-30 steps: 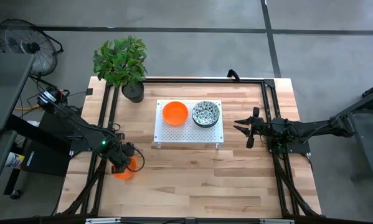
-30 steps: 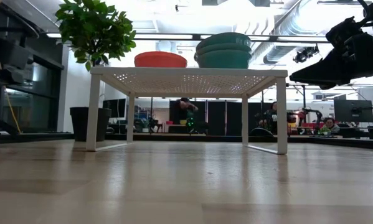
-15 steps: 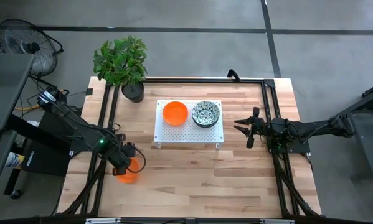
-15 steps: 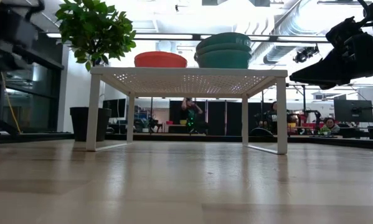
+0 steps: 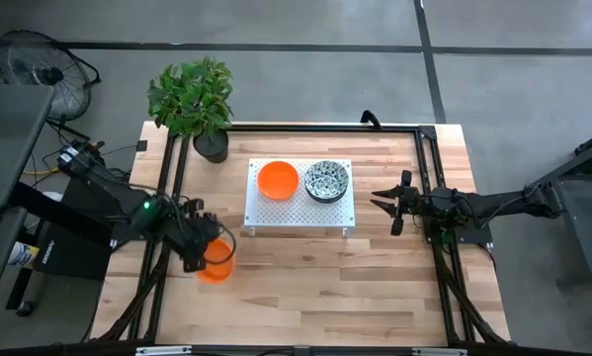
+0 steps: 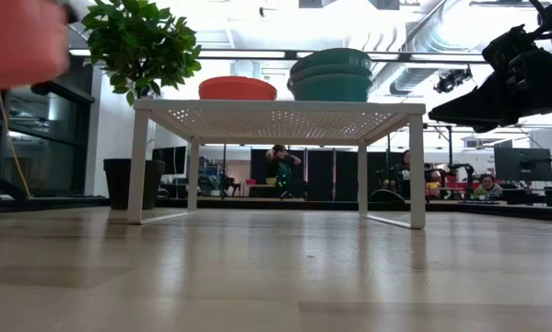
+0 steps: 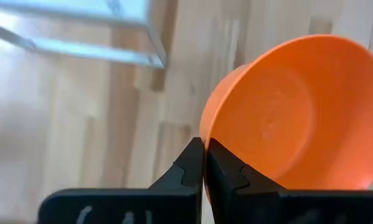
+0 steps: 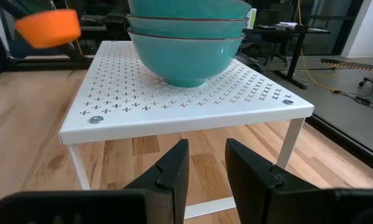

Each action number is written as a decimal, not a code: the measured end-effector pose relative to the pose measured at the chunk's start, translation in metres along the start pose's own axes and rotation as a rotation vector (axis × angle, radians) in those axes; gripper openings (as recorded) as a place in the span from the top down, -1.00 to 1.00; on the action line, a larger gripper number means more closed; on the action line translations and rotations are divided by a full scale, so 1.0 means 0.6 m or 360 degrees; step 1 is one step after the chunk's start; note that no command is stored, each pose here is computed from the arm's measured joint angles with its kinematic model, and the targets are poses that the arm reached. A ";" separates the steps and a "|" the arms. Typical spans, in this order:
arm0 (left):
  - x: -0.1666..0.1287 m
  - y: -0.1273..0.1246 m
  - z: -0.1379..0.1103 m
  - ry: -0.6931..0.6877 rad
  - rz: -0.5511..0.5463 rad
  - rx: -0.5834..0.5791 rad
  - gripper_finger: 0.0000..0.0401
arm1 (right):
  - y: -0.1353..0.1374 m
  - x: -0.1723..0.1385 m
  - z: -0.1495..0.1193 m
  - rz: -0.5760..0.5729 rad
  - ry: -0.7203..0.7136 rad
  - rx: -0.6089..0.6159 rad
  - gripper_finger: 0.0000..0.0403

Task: Pick & Place Mini bowls
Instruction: Stack the orange bowl on the orange bowls on the shelf

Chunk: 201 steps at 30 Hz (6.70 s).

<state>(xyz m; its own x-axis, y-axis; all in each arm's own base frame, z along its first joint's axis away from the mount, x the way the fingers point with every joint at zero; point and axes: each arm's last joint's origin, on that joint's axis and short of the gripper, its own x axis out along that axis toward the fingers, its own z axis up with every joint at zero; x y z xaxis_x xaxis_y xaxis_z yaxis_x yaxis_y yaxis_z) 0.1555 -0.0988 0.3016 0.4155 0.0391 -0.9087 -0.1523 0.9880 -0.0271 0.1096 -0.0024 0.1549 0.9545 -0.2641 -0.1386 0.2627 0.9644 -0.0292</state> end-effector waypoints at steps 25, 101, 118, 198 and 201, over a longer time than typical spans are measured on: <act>-0.074 0.185 0.258 -0.0276 0.0175 0.0170 1.00 | 0.000 0.000 0.000 0.0001 0.0000 0.0000 0.53; 0.068 0.351 0.375 0.0222 -0.0132 0.0191 1.00 | 0.000 0.000 0.001 0.0000 -0.0009 0.0003 0.53; 0.069 0.351 0.376 0.0221 -0.0131 0.0260 0.52 | 0.000 0.000 0.001 0.0000 -0.0009 0.0003 0.53; 0.105 0.280 0.219 -0.1146 0.0386 0.0452 1.00 | 0.000 0.000 0.001 0.0000 -0.0009 0.0003 0.53; 0.108 0.280 0.216 -0.1103 0.0373 0.0450 1.00 | 0.000 0.000 0.001 0.0001 -0.0009 0.0003 0.53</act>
<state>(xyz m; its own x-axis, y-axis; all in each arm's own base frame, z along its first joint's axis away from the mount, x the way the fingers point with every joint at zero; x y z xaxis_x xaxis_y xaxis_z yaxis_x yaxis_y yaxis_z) 0.2728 0.0890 0.2921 0.8798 0.2439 -0.4079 -0.1096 0.9393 0.3252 0.1097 -0.0024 0.1553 0.9553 -0.2637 -0.1333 0.2625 0.9646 -0.0274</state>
